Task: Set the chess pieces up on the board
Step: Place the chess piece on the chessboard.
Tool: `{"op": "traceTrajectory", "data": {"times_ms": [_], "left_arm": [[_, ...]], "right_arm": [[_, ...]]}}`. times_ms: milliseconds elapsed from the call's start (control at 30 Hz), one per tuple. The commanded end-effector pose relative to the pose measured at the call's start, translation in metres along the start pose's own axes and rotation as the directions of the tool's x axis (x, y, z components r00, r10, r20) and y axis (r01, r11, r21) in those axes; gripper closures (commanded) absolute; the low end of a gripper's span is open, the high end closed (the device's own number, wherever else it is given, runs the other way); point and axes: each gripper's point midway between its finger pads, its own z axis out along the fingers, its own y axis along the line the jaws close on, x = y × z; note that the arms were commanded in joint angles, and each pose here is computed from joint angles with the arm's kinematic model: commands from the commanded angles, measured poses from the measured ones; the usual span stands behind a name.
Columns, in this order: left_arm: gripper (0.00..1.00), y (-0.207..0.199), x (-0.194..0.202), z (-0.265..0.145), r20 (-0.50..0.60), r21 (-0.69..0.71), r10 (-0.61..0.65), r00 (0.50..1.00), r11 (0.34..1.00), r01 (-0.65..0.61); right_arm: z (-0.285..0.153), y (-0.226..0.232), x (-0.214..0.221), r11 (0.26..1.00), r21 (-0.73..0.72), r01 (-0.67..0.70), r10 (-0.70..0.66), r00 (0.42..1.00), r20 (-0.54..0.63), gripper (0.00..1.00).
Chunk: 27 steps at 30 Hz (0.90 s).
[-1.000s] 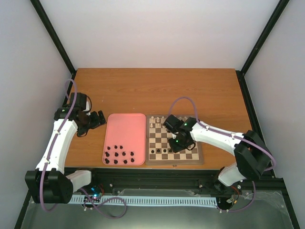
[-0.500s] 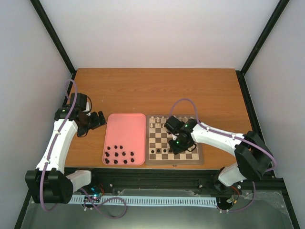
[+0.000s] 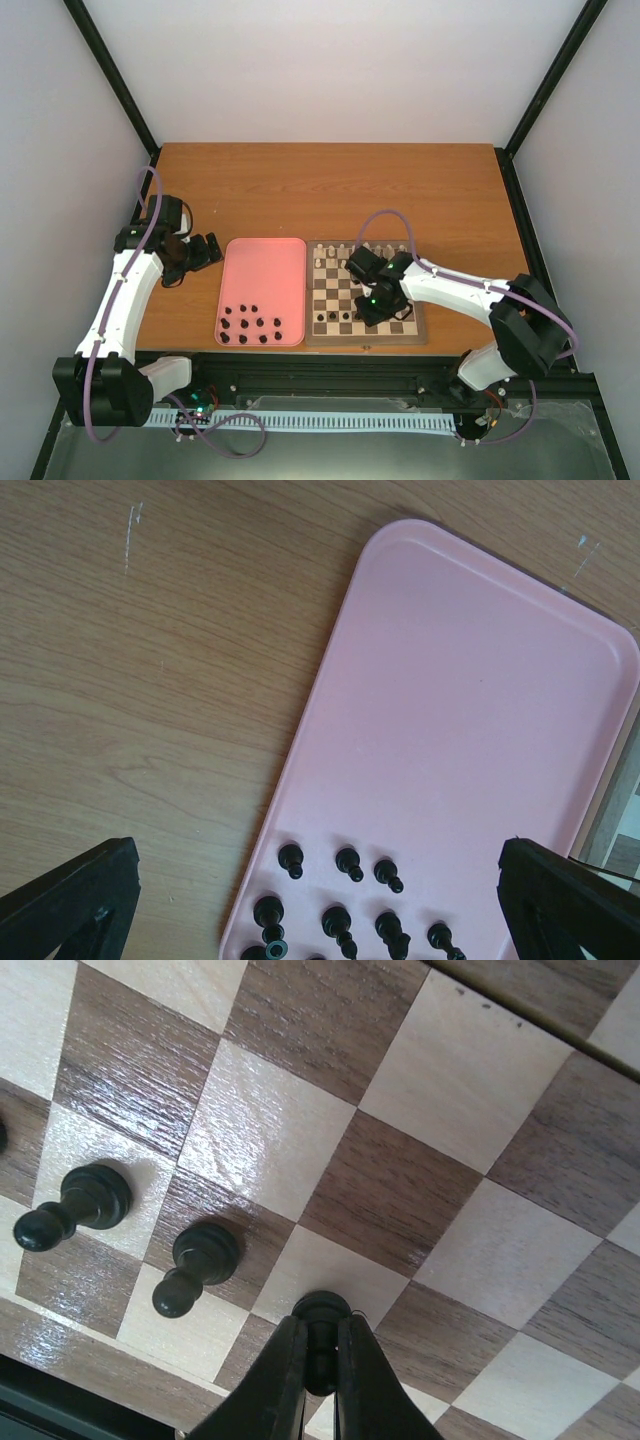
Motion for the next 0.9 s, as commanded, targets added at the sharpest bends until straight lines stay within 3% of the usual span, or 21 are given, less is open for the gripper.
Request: {"op": "traceTrajectory", "data": {"times_ms": [0, 867], "left_arm": [[0.0, -0.001, -0.0083, -0.0023, 0.029, 0.004, 0.019, 0.999, 1.0, -0.019], [0.0, 0.0002, -0.008, 0.0024, 0.018, -0.004, 0.014, 1.0, 1.0, -0.014]], "right_arm": [[0.0029, -0.0001, -0.0072, 1.0, 0.006, -0.009, 0.009, 1.0, 0.009, 0.93], [0.0027, -0.0046, -0.0043, 0.999, 0.03, 0.01, -0.01, 1.0, -0.004, 0.89]]}}
